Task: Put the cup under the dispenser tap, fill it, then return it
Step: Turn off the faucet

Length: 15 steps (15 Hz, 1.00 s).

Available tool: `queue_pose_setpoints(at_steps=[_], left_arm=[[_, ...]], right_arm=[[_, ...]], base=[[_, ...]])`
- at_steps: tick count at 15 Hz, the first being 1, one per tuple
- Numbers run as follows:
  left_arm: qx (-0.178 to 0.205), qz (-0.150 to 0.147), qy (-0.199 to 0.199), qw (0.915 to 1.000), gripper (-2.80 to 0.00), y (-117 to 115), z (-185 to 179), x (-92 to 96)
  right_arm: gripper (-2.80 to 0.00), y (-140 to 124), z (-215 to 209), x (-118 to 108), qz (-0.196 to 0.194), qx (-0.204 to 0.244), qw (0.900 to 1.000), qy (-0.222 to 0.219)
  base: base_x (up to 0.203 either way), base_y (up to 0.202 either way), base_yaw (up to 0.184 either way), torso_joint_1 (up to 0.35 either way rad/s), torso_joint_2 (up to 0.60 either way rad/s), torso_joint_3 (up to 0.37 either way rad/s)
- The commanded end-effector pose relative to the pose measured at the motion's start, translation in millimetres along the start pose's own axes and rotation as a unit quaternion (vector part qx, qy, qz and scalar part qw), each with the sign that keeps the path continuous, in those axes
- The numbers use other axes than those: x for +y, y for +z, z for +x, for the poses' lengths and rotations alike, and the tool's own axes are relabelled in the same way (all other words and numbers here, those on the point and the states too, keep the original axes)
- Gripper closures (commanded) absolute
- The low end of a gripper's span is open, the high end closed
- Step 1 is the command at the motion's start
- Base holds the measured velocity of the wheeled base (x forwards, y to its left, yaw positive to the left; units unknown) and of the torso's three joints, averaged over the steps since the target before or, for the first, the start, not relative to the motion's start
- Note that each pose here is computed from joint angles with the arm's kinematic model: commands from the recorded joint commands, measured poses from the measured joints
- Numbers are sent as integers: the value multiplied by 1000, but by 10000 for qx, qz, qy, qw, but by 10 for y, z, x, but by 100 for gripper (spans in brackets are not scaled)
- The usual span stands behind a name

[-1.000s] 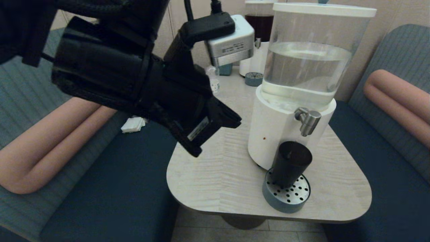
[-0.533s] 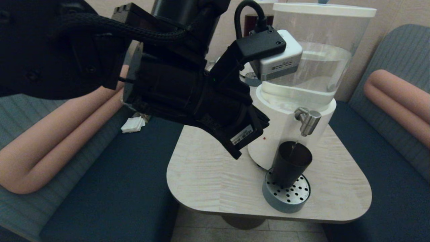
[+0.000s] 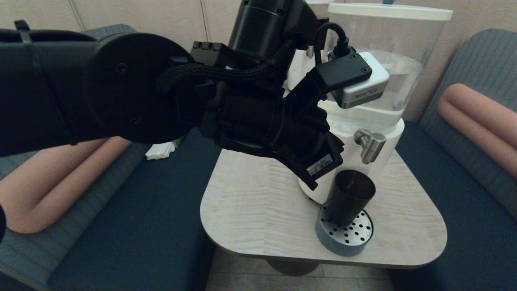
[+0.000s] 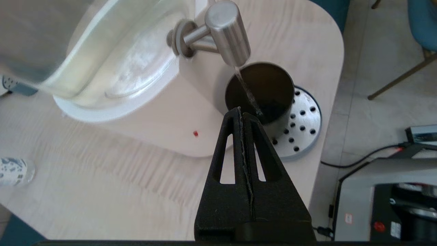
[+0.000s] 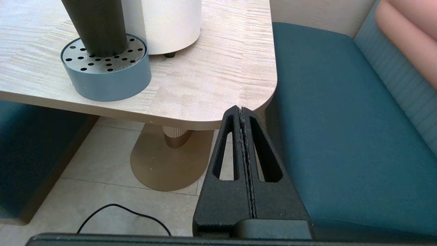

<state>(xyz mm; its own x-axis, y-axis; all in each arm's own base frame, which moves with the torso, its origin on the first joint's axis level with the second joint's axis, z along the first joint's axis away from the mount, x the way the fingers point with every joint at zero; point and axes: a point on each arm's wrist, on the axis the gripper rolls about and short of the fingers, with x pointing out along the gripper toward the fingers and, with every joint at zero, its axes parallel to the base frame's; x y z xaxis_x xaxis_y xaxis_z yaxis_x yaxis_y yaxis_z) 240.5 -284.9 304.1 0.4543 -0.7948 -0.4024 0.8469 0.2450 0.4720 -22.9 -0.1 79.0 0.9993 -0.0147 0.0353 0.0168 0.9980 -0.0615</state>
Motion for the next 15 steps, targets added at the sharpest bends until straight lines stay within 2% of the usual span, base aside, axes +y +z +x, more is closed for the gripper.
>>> queue_pose_setpoints(at_steps=[1,5,6,8,11,15], left_arm=[[-10,17,-24,10000,0,-15,116,-3],[-483,200,243,9983,0,22,304,20],[-524,386,283,9975,0,25,317,25],[-541,1023,332,9927,0,29,317,22],[-495,1300,305,9898,0,-27,278,-31],[-667,1678,456,9825,0,-57,223,-11]], right_arm=[[0,-42,11,3,-6,77,10000,2],[0,-38,10,2,-6,69,10000,1],[0,-42,11,3,-6,77,10000,2],[0,-42,11,3,-6,77,10000,2],[0,-42,11,3,-6,77,10000,2],[0,-42,11,3,-6,77,10000,2]], base=[[0,0,0,0,0,0],[0,0,0,0,0,0],[0,0,0,0,0,0],[0,0,0,0,0,0],[0,0,0,0,0,0],[0,0,0,0,0,0]])
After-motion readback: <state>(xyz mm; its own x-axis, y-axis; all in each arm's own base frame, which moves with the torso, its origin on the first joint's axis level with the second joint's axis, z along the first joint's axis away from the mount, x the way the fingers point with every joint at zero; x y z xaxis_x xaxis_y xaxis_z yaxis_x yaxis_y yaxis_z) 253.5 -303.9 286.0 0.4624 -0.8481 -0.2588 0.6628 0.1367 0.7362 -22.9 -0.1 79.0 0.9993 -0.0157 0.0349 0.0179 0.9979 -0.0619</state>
